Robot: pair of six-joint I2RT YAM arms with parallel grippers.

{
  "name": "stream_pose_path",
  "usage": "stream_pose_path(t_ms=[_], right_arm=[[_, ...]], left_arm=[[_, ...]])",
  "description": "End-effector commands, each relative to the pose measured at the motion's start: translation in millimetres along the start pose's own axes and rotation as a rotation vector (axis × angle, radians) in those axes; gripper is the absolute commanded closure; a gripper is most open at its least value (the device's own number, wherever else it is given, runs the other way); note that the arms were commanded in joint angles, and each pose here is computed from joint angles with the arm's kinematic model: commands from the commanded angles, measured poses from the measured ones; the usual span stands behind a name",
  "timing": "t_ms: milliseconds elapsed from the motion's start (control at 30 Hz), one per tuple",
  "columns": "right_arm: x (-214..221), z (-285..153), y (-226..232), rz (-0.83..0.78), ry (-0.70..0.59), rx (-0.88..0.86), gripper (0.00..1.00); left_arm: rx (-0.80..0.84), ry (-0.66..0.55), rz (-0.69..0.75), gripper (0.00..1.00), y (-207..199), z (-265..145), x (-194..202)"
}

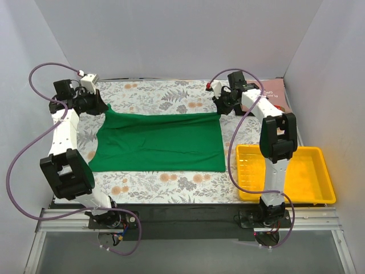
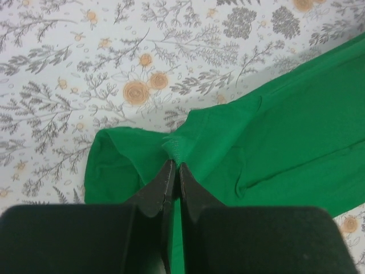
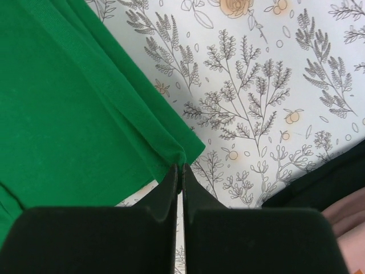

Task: Fold and stack the t-shirts
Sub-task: Fold the tshirt

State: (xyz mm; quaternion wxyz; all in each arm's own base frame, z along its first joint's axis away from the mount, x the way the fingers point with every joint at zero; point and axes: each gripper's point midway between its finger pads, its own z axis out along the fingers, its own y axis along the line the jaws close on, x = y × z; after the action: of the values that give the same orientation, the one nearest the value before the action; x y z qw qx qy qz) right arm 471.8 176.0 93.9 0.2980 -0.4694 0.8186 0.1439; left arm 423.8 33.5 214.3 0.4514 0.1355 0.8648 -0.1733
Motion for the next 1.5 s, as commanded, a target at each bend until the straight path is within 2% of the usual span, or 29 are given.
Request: stream_pose_path(t_ms=[0, 100, 233, 333, 567, 833, 1133, 1167, 1233, 1267, 1367, 1400, 1467], right_arm=[[-6, -21, 10, -0.025, -0.026, -0.025, 0.99], [-1, -22, 16, -0.031, -0.016, -0.043, 0.99], [10, -21, 22, -0.037, 0.010, -0.057, 0.99], [17, -20, 26, -0.038, 0.024, -0.068, 0.99], [30, -10, 43, -0.038, 0.057, -0.116, 0.99], [39, -6, 54, -0.061, 0.094, -0.132, 0.99], [45, -7, 65, -0.094, 0.126, -0.154, 0.99], [46, -7, 66, -0.094, 0.128, -0.156, 0.99], [48, -5, 68, -0.096, 0.138, -0.160, 0.99], [50, -4, 67, -0.096, 0.143, -0.161, 0.99], [51, -1, 69, -0.092, 0.149, -0.172, 0.99], [51, -2, 71, -0.092, 0.153, -0.176, 0.99], [51, -2, 72, -0.092, 0.153, -0.179, 0.99]], left_arm=[[-0.061, 0.080, 0.007, 1.00, -5, -22, 25], [-0.108, 0.088, 0.019, 1.00, -8, -34, 33], [-0.154, 0.139, -0.021, 1.00, -12, -41, 64], [-0.210, 0.130, -0.034, 1.00, -13, -48, 75], [-0.211, 0.218, -0.086, 1.00, -26, -47, 133], [-0.217, 0.307, -0.029, 1.00, -19, -42, 171], [-0.140, 0.452, 0.061, 1.00, -22, -46, 202], [-0.132, 0.461, 0.067, 0.98, -22, -47, 201], [-0.053, 0.476, 0.043, 0.87, -34, -48, 201], [-0.030, 0.435, 0.070, 0.84, -33, -47, 184], [-0.083, 0.352, -0.020, 0.73, -15, -39, 154], [-0.107, 0.312, -0.031, 0.70, -5, -37, 133], [-0.102, 0.314, -0.111, 0.68, 9, -22, 127]])
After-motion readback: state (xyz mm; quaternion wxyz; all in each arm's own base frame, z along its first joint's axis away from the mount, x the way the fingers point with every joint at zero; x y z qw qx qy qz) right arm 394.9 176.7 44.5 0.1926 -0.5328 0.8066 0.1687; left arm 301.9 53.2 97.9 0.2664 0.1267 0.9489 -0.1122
